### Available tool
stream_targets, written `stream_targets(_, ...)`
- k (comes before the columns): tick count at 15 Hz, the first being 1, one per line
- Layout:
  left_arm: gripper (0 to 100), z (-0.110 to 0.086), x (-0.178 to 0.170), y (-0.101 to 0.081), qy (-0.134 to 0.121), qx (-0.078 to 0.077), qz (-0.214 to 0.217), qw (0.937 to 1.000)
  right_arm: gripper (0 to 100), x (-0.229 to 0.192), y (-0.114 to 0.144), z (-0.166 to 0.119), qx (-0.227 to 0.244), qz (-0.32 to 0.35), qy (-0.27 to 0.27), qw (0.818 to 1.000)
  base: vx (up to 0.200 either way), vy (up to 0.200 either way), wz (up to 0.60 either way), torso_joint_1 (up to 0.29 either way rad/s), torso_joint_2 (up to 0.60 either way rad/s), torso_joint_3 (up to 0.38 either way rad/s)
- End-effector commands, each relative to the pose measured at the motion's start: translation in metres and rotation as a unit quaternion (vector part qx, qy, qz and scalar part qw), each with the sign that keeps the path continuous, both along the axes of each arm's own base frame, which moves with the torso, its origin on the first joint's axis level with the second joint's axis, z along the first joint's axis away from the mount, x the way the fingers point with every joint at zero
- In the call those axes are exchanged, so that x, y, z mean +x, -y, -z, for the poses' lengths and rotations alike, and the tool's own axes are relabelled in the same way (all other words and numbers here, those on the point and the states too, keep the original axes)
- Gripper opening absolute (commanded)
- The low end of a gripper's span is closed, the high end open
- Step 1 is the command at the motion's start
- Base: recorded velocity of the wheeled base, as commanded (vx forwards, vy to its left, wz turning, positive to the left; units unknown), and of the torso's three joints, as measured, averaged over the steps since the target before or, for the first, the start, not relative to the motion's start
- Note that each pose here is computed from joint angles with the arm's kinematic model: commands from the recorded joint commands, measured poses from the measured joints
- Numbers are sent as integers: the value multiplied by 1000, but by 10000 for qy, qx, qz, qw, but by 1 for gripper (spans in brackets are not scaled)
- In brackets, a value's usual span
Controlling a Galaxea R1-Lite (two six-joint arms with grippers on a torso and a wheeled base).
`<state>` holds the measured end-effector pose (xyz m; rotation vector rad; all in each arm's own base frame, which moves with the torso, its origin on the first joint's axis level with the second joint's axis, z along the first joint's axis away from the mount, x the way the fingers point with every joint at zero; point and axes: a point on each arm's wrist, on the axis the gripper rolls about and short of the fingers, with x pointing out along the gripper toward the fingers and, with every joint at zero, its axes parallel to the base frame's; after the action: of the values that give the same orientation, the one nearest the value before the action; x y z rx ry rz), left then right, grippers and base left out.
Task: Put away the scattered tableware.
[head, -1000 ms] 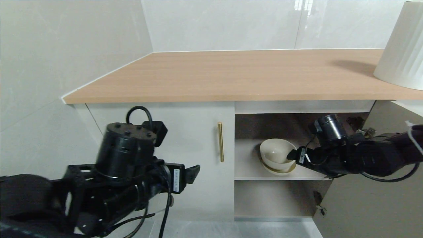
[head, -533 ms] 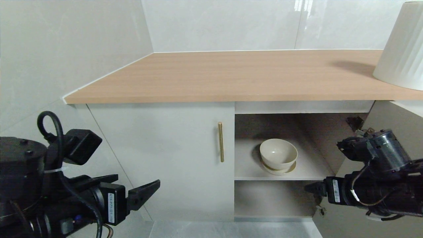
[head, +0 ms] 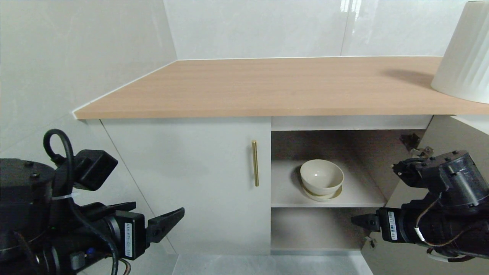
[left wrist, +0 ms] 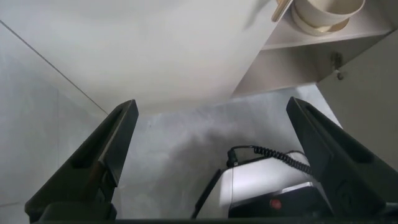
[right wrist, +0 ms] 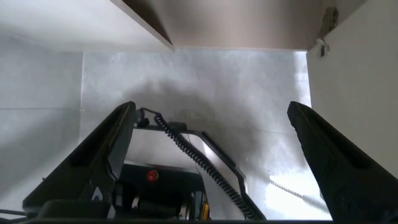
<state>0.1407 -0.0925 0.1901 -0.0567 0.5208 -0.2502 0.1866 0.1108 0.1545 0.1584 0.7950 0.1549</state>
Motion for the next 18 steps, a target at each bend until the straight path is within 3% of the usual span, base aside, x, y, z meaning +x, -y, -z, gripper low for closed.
stream_targets(1,100,2,2,1,-52,34,-5,10000,100,0,0,1,-4,-4,-9,10000,-200,0,0,17,-2,-7)
stream_targets(18,100,7,0,2,-127,92,67,9999,100,-1,0,2,-15,1,-36,10000,-188,0,0,0,2,4)
